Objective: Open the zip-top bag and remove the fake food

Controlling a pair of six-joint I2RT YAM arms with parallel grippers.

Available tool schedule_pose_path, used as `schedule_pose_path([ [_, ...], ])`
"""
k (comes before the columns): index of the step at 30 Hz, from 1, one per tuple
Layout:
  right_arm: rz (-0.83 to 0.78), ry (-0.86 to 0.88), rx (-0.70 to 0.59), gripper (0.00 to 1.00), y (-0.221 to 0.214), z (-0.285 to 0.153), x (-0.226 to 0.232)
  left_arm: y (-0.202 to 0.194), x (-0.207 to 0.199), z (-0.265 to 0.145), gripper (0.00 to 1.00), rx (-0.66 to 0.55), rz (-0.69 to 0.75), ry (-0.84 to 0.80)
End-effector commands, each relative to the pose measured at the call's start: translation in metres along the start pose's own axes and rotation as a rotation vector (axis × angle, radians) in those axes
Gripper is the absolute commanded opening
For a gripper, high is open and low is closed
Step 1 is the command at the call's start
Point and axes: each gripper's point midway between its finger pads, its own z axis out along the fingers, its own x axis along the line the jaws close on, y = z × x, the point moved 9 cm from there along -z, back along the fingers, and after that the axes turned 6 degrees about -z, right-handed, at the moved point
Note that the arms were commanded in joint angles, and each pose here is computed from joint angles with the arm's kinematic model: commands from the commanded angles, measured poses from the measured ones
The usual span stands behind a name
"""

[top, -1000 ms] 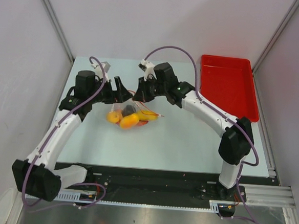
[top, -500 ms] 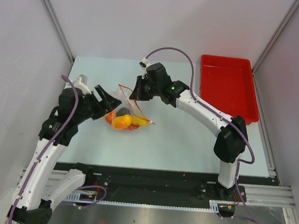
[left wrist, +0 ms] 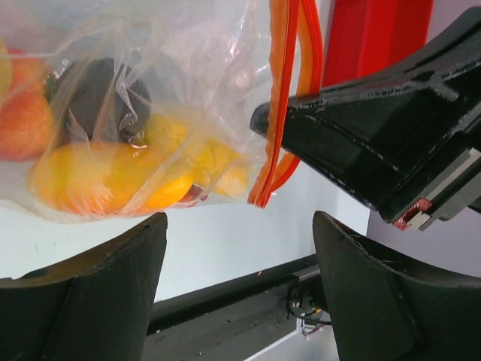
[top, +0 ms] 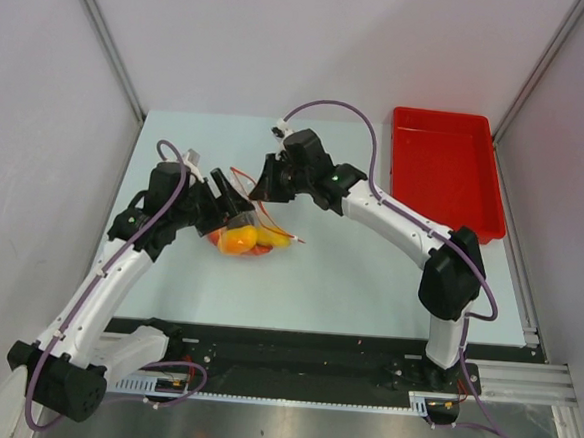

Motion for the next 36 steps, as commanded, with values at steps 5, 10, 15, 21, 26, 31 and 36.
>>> schedule_pose_path([
  [5, -0.088, 0.111, -0.057, 0.00, 0.009, -0.025, 0.025, 0.025, -0.024, -0.003, 0.68, -0.132, 0.070, -0.038],
  [10, -0.164, 0.142, -0.038, 0.00, 0.011, -0.032, 0.010, 0.034, -0.033, -0.022, 0.74, -0.179, 0.273, -0.077],
  [15, -0.182, 0.304, 0.058, 0.00, 0.018, -0.039, -0.014, 0.031, -0.038, -0.031, 0.77, -0.145, 0.606, -0.242],
  [21, -0.208, 0.342, 0.109, 0.01, 0.018, -0.046, -0.035, 0.032, -0.031, -0.005, 0.79, 0.016, 0.686, -0.222],
  [26, -0.186, 0.329, 0.087, 0.02, 0.013, -0.045, -0.028, 0.021, -0.040, 0.011, 0.66, 0.075, 0.378, -0.295],
  [31, -0.107, 0.290, 0.045, 0.02, 0.010, -0.044, -0.021, 0.007, -0.035, 0.023, 0.81, 0.085, 0.244, -0.248],
  [36, -0.074, 0.311, 0.018, 0.00, 0.010, -0.044, -0.008, 0.005, -0.020, 0.027, 0.68, 0.041, 0.158, -0.067],
])
